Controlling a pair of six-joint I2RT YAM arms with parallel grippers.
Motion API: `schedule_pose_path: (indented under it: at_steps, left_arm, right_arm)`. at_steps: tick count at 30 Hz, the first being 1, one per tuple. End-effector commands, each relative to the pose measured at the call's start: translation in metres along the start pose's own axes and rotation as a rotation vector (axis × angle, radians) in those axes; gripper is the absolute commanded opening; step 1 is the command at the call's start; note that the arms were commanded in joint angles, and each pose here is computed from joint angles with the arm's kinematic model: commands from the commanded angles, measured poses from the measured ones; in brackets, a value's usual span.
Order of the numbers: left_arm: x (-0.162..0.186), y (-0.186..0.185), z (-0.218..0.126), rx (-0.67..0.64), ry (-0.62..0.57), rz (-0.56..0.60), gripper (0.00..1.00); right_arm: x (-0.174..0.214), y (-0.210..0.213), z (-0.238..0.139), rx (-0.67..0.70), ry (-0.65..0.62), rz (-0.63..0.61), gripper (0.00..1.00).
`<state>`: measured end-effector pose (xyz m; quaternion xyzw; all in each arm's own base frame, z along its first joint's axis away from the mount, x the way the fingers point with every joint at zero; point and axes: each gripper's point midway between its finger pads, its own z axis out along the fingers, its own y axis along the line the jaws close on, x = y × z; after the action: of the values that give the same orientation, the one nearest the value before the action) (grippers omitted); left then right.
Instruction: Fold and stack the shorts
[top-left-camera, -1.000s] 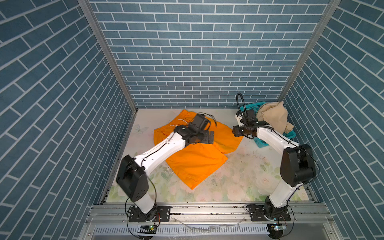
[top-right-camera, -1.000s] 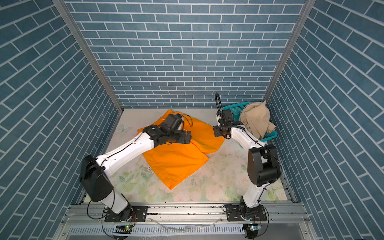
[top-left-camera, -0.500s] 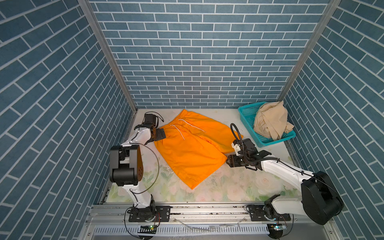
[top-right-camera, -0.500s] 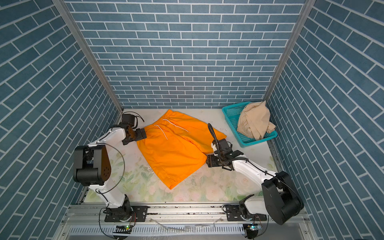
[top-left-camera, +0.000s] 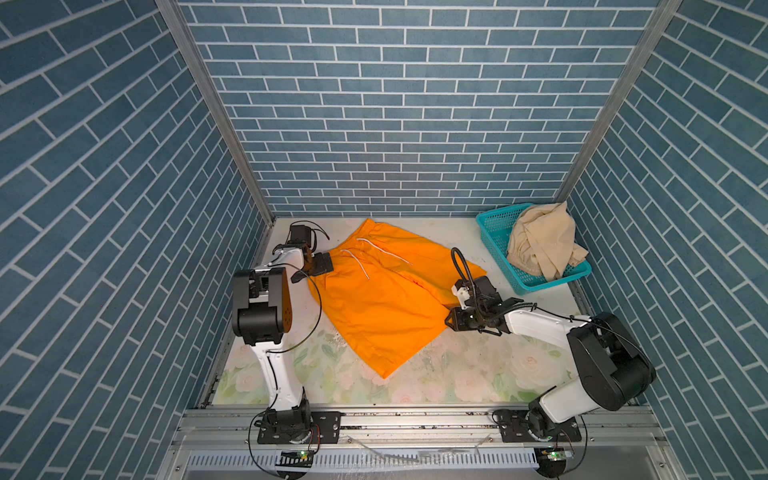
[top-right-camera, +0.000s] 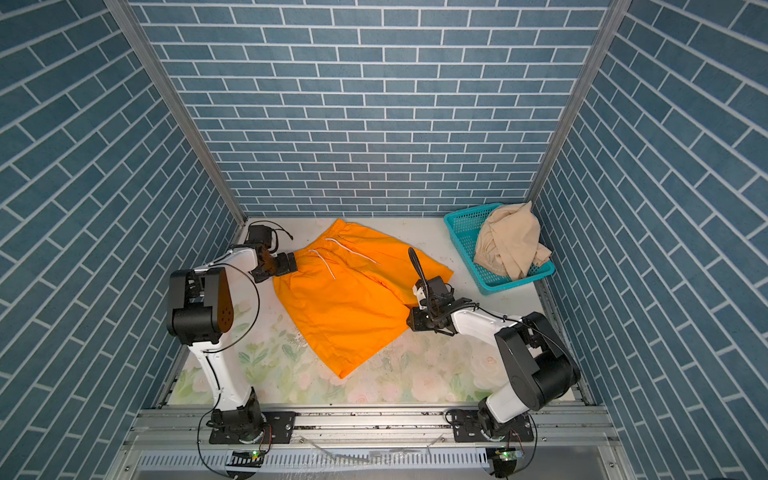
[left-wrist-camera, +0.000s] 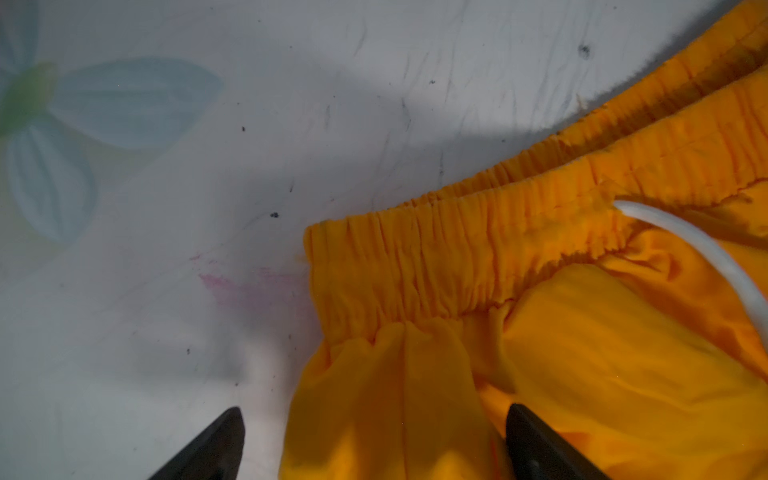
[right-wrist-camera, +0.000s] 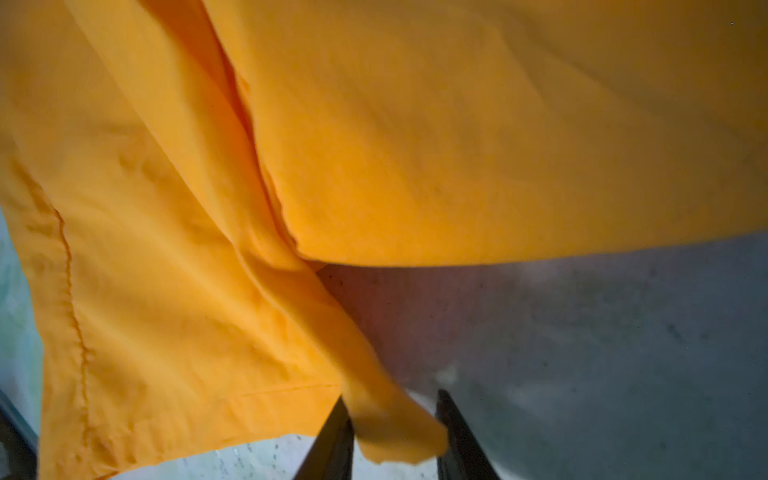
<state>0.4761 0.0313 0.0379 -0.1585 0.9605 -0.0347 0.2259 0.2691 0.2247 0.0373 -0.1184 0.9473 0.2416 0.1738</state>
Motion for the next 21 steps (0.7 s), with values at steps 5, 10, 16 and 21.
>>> schedule_pose_path:
  at_steps: [5, 10, 16, 21]
  left_arm:
    - [-0.009, 0.004, 0.003, 0.071, 0.009, -0.043, 0.8]
    - [0.004, 0.003, 0.007, 0.095, 0.042, -0.088, 0.15]
    - [0.034, 0.026, -0.007, 0.103, 0.06, -0.221, 0.0]
    - [0.082, 0.048, -0.032, 0.0, 0.12, -0.253, 0.0]
  right_arm:
    - [-0.023, 0.008, 0.006, -0.006, -0.027, -0.018, 0.06]
    - [-0.031, -0.006, 0.017, 0.077, 0.031, -0.046, 0.0]
    - [-0.053, -0.023, 0.01, 0.137, 0.04, -0.059, 0.0]
    - [-0.06, -0.032, 0.003, 0.154, 0.066, -0.09, 0.16]
